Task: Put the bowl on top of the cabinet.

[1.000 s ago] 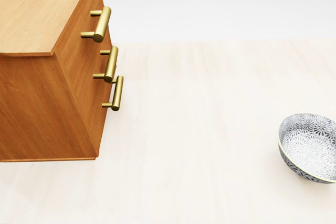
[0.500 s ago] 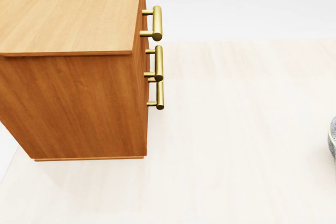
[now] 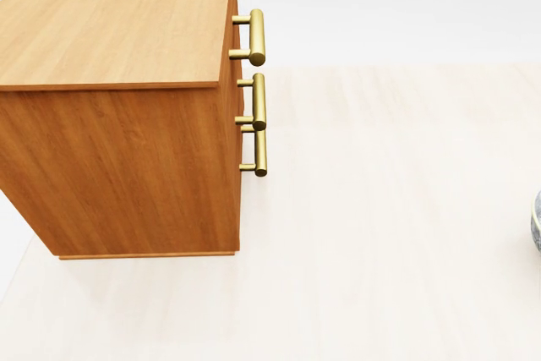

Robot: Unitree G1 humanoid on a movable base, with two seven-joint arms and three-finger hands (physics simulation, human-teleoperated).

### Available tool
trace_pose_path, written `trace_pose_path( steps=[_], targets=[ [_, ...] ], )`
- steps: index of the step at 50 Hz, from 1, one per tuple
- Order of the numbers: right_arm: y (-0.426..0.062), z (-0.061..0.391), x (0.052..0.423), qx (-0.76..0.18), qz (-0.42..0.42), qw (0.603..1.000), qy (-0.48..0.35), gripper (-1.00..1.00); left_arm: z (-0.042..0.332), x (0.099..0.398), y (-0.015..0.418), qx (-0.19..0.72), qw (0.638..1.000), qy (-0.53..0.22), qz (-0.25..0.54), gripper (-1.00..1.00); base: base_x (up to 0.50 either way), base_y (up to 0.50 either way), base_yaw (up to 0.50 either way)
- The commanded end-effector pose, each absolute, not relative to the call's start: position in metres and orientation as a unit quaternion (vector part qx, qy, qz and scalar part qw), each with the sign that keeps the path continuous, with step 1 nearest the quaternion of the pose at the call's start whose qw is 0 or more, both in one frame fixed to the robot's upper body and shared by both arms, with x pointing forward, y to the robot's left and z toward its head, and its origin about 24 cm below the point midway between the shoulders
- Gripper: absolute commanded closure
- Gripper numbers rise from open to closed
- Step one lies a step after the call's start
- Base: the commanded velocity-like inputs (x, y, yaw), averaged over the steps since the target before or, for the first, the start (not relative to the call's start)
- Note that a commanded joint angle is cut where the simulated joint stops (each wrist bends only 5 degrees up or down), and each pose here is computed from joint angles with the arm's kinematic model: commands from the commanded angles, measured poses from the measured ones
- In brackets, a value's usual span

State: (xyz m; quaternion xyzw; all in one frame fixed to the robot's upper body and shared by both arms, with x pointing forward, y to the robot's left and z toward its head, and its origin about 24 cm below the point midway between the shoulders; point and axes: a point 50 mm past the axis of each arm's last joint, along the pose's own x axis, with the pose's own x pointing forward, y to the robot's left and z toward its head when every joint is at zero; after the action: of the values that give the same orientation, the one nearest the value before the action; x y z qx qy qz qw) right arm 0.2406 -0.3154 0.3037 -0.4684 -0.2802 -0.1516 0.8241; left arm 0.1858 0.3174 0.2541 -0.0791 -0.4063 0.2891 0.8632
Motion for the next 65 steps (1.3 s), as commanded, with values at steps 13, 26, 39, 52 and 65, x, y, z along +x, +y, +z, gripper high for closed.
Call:
trace_pose_path(
  steps=[13, 26, 39, 52, 65],
  targets=[
    [-0.469, 0.229, 0.261, -0.527, -0.195, 0.768, 0.307, -1.0, 0.257, 0.185, 0.317, -0.078, 0.861, -0.412, 0.288, -1.0, 0.0, 0.0, 0.0],
    [-0.472, 0.2, 0.253, -0.502, -0.159, 0.769, 0.363, -1.0, 0.257, 0.185, 0.316, -0.078, 0.861, -0.412, 0.287, -1.0, 0.0, 0.0, 0.0],
    [-0.472, 0.199, 0.252, -0.501, -0.152, 0.768, 0.37, -1.0, 0.257, 0.185, 0.316, -0.077, 0.861, -0.413, 0.287, -1.0, 0.0, 0.0, 0.0],
    [-0.46, 0.179, 0.265, -0.498, -0.131, 0.772, 0.373, -1.0, 0.256, 0.186, 0.317, -0.077, 0.862, -0.41, 0.289, -1.0, 0.0, 0.0, 0.0],
    [-0.45, 0.15, 0.266, -0.49, -0.086, 0.773, 0.395, -1.0, 0.255, 0.187, 0.316, -0.076, 0.863, -0.407, 0.289, -1.0, 0.0, 0.0, 0.0]
  ],
)
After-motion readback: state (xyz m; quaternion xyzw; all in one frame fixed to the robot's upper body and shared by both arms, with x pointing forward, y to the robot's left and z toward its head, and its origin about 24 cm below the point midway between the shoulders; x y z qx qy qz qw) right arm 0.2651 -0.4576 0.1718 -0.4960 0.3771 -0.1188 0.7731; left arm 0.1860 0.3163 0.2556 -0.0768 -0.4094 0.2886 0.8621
